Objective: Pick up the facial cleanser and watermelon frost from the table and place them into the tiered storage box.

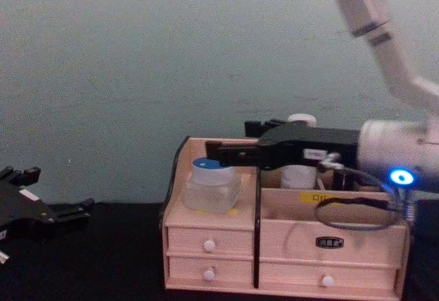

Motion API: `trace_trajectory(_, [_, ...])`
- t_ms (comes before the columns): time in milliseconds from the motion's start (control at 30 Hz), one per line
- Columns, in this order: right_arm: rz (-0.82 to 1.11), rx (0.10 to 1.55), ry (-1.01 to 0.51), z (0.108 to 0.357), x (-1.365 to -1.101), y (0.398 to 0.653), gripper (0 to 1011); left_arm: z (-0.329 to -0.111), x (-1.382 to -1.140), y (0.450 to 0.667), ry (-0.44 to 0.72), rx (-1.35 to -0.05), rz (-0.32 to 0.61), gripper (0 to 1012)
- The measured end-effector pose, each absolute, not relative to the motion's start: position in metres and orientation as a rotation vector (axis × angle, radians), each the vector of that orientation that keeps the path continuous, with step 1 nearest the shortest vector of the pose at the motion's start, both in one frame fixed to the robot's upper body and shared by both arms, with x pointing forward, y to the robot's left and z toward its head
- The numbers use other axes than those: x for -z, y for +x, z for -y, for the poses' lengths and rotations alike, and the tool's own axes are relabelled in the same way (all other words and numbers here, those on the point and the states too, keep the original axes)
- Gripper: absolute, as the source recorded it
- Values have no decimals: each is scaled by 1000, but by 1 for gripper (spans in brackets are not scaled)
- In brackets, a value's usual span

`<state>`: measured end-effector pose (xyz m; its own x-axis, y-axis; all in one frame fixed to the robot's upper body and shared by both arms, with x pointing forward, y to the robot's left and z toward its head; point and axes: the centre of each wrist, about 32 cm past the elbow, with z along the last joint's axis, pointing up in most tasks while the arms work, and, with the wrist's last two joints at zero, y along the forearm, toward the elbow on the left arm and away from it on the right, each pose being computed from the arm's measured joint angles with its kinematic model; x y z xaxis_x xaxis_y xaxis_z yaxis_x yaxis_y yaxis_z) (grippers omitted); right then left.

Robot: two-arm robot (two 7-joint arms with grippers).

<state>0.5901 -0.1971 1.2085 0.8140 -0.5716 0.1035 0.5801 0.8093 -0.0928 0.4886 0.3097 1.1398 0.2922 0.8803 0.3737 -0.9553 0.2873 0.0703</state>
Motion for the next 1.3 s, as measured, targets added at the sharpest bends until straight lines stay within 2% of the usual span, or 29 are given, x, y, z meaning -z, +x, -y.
trace_trajectory(333, [89, 546, -134, 243, -1205, 538, 1002, -310, -1140, 489, 304, -1248, 285, 1001])
trace_trajectory(533, [89, 618, -151, 276, -1202, 505, 1003, -310, -1140, 489, 304, -1248, 285, 1001])
trace_trajectory(600, [98, 667, -151, 284, -1202, 498, 1003, -310, -1140, 489, 305, -1248, 285, 1001])
trace_trajectory(700, [129, 843, -153, 301, -1203, 486, 1003, -310, -1140, 489, 305, -1248, 285, 1001])
trace_trajectory(733, [129, 843, -153, 301, -1203, 486, 1003, -310, -1140, 489, 304, -1248, 285, 1001])
trace_trajectory(900, [164, 1175, -192, 311, -1199, 486, 1002, -310, -1140, 489, 305, -1248, 285, 1001])
trace_trajectory(1000, [195, 1388, -270, 308, -1186, 495, 1003, -310, -1140, 489, 304, -1248, 285, 1001])
trace_trajectory(1067, [195, 1453, -301, 305, -1179, 500, 1003, -310, -1140, 489, 304, -1248, 285, 1001])
trace_trajectory(1300, [163, 1493, -360, 294, -1157, 505, 1002, -310, -1140, 489, 304, -1248, 285, 1001])
